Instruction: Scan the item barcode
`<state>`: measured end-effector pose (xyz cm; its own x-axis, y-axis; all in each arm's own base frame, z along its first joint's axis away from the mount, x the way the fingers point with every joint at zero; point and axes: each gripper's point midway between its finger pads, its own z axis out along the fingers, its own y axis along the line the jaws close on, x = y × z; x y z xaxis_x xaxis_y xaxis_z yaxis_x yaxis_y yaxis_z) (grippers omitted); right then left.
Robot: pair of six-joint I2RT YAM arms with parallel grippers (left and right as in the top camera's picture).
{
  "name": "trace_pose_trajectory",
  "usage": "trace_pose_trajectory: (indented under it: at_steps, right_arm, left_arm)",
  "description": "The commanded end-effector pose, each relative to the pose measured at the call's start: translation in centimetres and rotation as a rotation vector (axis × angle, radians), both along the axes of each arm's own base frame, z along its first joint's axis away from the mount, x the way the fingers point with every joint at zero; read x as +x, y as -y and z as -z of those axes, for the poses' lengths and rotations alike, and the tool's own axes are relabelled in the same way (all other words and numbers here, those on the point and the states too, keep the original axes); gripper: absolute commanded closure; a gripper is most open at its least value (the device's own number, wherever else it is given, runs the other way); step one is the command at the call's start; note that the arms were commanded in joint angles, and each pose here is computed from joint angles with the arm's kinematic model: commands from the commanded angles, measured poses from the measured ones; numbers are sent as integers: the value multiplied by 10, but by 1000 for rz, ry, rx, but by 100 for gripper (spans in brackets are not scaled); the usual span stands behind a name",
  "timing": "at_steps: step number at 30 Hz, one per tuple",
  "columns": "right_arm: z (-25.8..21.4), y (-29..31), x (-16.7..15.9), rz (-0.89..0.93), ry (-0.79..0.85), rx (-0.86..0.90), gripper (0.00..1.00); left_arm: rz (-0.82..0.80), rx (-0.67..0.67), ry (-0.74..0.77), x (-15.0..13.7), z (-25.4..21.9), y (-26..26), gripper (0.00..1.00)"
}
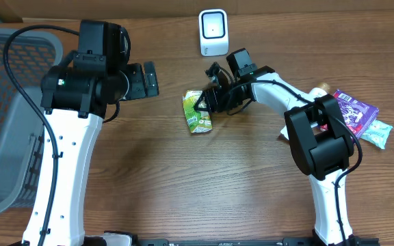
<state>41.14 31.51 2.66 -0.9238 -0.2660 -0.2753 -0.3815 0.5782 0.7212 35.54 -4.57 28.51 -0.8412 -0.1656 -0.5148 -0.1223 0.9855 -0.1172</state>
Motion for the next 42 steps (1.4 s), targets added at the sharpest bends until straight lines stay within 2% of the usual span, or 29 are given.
trace_pose_trajectory:
  at_steps: [1,5,13,15,17,19,26,32,35,42]
  right_arm:
    - [-3,-9,6,25,-13,33,49]
    - [0,-10,8,56,-43,37,66]
    - [16,-21,-10,13,-135,70,68]
    - [13,-22,-12,6,-142,86,75]
    - [6,-22,-11,-6,-156,127,89]
    - [-3,-19,-8,-11,-168,172,96]
    - [-48,2,7,-25,-160,324,96]
    - [-115,7,0,-109,-93,474,96]
    - [-165,10,-8,-157,-23,538,96]
    - [-254,26,-22,-161,199,550,96]
  left_arm:
    - [-16,5,16,3,-5,-3,0]
    - [-16,5,16,3,-5,-3,0]
    - [-17,5,16,3,-5,-3,0]
    - [-17,5,16,3,-5,-3,0]
    - [-17,5,16,3,-5,-3,1]
    - [-17,5,16,3,-5,-3,0]
    - [-17,5,16,3,-5,-3,0]
    - [-17,5,16,3,-5,-3,0]
    - [-17,5,16,3,-5,-3,0]
    - [-16,5,16,3,-5,-3,0]
